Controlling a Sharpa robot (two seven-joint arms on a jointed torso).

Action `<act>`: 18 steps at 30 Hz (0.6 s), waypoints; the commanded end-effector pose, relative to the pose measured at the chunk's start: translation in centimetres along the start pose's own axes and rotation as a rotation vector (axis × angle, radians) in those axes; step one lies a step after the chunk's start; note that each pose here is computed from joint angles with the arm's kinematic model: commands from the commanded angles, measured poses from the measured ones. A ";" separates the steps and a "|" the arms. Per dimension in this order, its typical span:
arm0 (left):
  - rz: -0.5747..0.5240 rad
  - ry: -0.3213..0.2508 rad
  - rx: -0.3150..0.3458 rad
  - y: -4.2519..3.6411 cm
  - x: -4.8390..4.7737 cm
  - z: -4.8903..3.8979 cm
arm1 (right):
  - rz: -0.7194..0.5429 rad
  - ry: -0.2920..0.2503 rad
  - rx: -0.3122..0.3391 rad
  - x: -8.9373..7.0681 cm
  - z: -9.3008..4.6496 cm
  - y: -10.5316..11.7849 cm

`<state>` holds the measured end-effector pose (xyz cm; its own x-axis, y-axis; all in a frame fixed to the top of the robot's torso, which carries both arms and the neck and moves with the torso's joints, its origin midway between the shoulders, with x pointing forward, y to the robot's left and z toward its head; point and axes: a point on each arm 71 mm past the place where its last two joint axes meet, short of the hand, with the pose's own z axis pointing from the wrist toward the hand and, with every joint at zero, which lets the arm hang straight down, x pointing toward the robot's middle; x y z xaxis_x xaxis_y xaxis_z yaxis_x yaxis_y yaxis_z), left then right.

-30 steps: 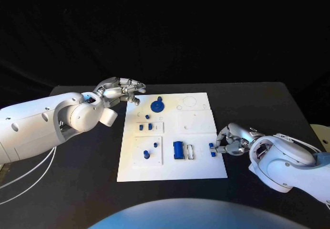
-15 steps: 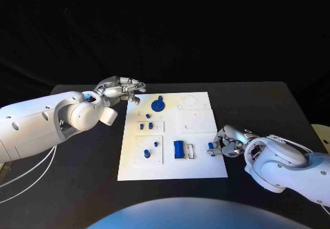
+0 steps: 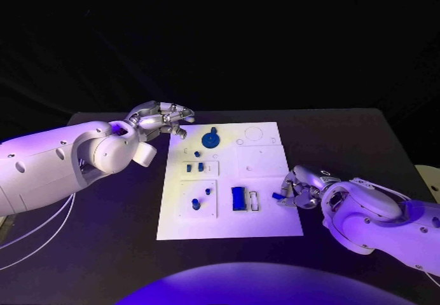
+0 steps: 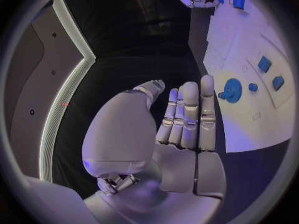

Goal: Assemble the parts on the task board

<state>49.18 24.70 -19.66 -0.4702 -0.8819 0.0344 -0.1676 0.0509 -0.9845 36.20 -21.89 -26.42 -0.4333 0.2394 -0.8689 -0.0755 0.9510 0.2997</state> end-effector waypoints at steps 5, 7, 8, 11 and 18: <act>-0.003 0.015 0.008 -0.10 0.20 0.02 | -0.004 0.009 0.030 0.8 -0.3 -0.3; -0.003 0.016 0.007 -0.10 0.19 0.01 | 0.037 -0.002 0.022 0.7 -0.4 -0.1; -0.002 0.018 0.007 -0.10 0.20 0.01 | 0.059 -0.008 0.017 0.6 -0.5 0.1; 0.000 0.023 0.007 -0.11 0.24 -0.02 | 0.116 -0.024 -0.004 0.3 -0.8 0.6; 0.002 0.027 0.010 -0.13 0.28 -0.04 | 0.209 -0.010 -0.038 0.2 -1.3 2.2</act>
<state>49.13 24.74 -19.65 -0.4732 -0.8803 0.0335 -0.1669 0.0523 -0.9846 34.91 -20.32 -25.54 -0.4304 0.3640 -0.8259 -0.0492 0.9042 0.4242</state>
